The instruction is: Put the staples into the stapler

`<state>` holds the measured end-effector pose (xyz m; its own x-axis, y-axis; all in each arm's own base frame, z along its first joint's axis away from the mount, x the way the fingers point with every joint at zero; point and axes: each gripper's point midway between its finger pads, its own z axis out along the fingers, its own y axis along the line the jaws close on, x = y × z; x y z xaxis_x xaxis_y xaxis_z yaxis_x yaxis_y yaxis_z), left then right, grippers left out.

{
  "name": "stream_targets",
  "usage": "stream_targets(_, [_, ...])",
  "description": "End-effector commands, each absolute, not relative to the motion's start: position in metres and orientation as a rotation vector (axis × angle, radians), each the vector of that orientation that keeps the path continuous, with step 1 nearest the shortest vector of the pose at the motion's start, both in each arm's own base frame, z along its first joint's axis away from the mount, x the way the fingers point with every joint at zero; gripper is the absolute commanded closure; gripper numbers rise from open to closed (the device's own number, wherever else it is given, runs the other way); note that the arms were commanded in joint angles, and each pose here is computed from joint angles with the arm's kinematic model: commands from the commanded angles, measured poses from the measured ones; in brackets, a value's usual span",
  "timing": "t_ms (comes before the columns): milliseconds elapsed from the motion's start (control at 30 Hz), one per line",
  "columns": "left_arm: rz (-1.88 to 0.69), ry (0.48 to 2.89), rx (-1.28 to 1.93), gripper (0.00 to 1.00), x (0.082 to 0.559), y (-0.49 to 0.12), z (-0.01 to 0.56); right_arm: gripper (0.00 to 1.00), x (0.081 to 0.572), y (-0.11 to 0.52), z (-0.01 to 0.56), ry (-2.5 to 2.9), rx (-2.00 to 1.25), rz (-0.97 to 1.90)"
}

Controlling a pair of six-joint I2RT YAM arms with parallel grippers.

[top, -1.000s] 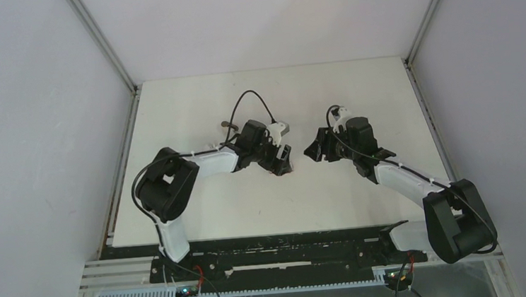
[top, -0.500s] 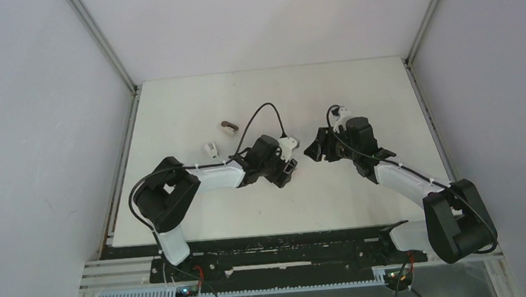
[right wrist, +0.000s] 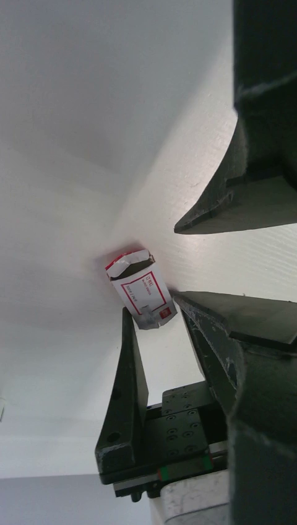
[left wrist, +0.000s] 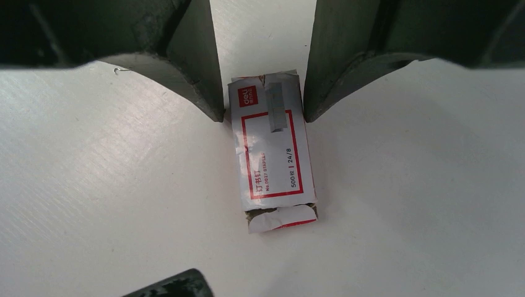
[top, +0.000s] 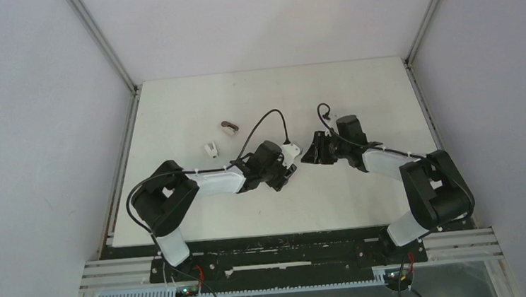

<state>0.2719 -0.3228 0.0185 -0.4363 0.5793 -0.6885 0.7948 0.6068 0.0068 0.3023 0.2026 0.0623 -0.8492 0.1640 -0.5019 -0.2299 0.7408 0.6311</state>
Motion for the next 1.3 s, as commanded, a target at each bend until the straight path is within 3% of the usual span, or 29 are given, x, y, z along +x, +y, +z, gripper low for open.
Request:
stream_targets(0, [-0.386, 2.148, 1.122, 0.46, 0.265, -0.315, 0.021, 0.62, 0.312, 0.22, 0.08, 2.36, -0.089, 1.064])
stream_targets(1267, [-0.367, 2.115, 1.152, 0.52, 0.265, -0.319, 0.022, 0.77, 0.322, 0.244, 0.032, 2.549, -0.051, 1.064])
